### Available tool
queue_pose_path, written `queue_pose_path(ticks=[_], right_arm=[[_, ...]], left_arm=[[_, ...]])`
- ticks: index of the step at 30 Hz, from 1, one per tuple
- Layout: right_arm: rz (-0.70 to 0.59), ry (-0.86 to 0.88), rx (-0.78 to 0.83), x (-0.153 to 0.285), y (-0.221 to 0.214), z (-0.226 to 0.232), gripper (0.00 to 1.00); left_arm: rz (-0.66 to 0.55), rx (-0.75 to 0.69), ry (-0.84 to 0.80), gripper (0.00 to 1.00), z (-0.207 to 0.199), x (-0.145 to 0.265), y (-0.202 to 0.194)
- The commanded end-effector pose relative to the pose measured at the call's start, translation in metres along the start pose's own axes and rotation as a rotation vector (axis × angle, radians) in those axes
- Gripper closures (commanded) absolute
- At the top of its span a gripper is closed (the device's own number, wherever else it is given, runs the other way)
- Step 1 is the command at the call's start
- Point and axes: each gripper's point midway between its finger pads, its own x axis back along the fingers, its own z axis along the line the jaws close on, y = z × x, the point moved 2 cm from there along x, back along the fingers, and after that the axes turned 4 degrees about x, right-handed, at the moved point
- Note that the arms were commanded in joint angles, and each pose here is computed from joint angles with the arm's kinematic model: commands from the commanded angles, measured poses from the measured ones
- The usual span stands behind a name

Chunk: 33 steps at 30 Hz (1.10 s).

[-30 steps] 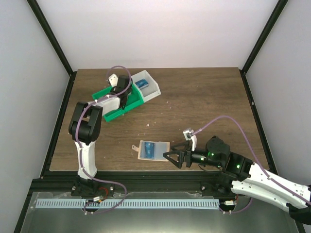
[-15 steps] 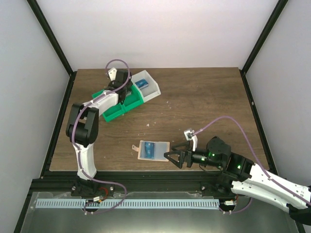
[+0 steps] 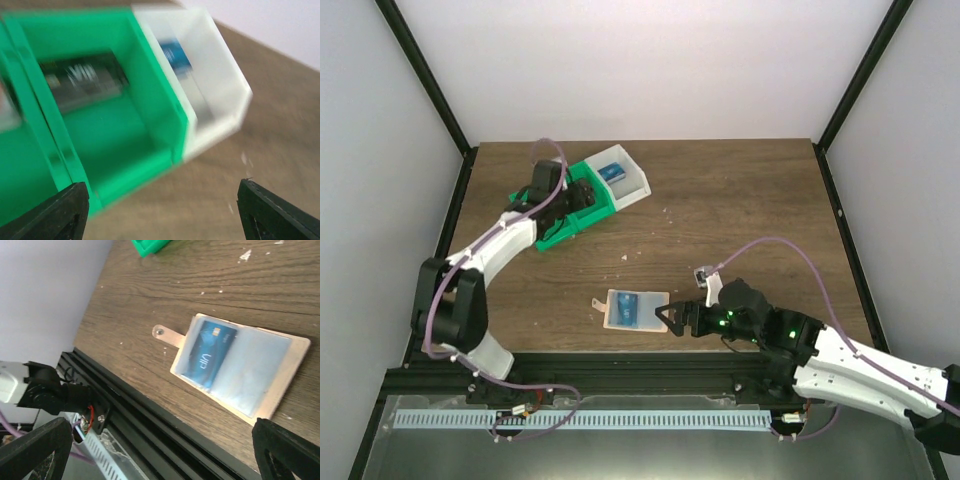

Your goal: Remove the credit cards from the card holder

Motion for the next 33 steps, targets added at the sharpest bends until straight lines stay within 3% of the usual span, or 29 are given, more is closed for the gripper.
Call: queue_pose_path(ticks=[1,8,12,16,21,33], right_arm=[[-0.055,-0.029,0.002,0.006,0.017,0.004,0.00],[-0.081,-0.015,-0.030,-0.006,0.016,0.000,0.05],[-0.050,-0.011,-0.050,-0.019,0.015,0.003,0.24],[-0.023,-0.020,-0.072,-0.038,0.009,-0.001,0.53],[0.036,-0.047,-0.081,-0.068,0.000,-0.007,0.68],[0.058,-0.094,-0.104,-0.121,-0.003,-0.030,0.75]], left_arm=[[0.229,-0.109,-0.331,0.15,-0.032,0.042,-0.066],[0.349,-0.162,-0.521,0.24,-0.050,0.104,-0.131],[0.420,-0.093,-0.565,0.28,-0.030,0.116,-0.168],[0.461,-0.021,-0.617,0.31,-0.016,0.123,-0.193],[0.534,0.062,-0.645,0.32,0.001,0.122,-0.224],[0.565,0.198,-0.658,0.25,0.015,0.118,-0.244]])
